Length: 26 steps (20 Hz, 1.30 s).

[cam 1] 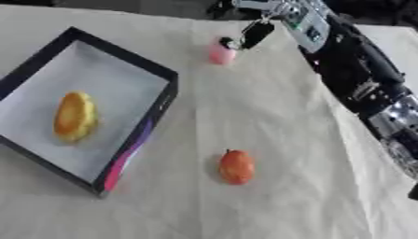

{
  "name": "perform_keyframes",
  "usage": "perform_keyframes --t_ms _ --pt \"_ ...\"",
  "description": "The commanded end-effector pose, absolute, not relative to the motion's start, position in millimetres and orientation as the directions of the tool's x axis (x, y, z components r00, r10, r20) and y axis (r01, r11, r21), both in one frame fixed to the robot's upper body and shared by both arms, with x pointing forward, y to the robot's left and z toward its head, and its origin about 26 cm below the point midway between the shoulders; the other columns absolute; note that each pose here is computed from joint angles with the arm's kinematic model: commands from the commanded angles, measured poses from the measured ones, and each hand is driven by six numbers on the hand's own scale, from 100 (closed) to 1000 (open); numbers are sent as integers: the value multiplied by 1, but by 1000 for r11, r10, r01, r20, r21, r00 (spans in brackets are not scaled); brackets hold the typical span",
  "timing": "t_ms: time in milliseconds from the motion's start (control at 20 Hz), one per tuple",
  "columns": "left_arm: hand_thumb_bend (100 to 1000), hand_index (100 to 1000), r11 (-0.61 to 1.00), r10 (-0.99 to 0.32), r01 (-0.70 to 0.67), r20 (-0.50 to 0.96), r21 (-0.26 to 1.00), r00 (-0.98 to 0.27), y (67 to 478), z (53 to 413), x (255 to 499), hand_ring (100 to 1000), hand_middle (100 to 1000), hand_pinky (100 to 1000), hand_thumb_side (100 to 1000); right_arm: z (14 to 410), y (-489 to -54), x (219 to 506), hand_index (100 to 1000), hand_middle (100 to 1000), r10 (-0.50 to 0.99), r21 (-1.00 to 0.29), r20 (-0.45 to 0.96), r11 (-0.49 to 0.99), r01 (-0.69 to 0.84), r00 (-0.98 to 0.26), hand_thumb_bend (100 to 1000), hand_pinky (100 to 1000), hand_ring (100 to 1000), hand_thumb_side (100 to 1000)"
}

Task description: Pick up objects on the table and place them in the box.

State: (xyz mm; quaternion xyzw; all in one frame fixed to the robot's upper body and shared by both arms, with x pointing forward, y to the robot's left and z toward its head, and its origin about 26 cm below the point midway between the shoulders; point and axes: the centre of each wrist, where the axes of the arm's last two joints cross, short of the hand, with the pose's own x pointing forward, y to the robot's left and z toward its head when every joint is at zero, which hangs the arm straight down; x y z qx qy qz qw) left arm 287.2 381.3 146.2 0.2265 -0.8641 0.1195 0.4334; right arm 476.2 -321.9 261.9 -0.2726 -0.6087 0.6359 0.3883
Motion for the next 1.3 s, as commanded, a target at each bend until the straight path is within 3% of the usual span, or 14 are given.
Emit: perform_keyframes --t_ms 50,1300 --pt "102 889 872 -300 -489 785 -4 -542 382 156 287 729 778 863 727 276 -330 475 928 796 837 -990 115 51 -132 -535 206 952 873 225" --pt "100 887 873 -290 -488 788 -15 -543 380 154 288 727 777 863 741 249 -348 480 920 780 912 -992 21 -32 -122 -410 267 925 856 322"
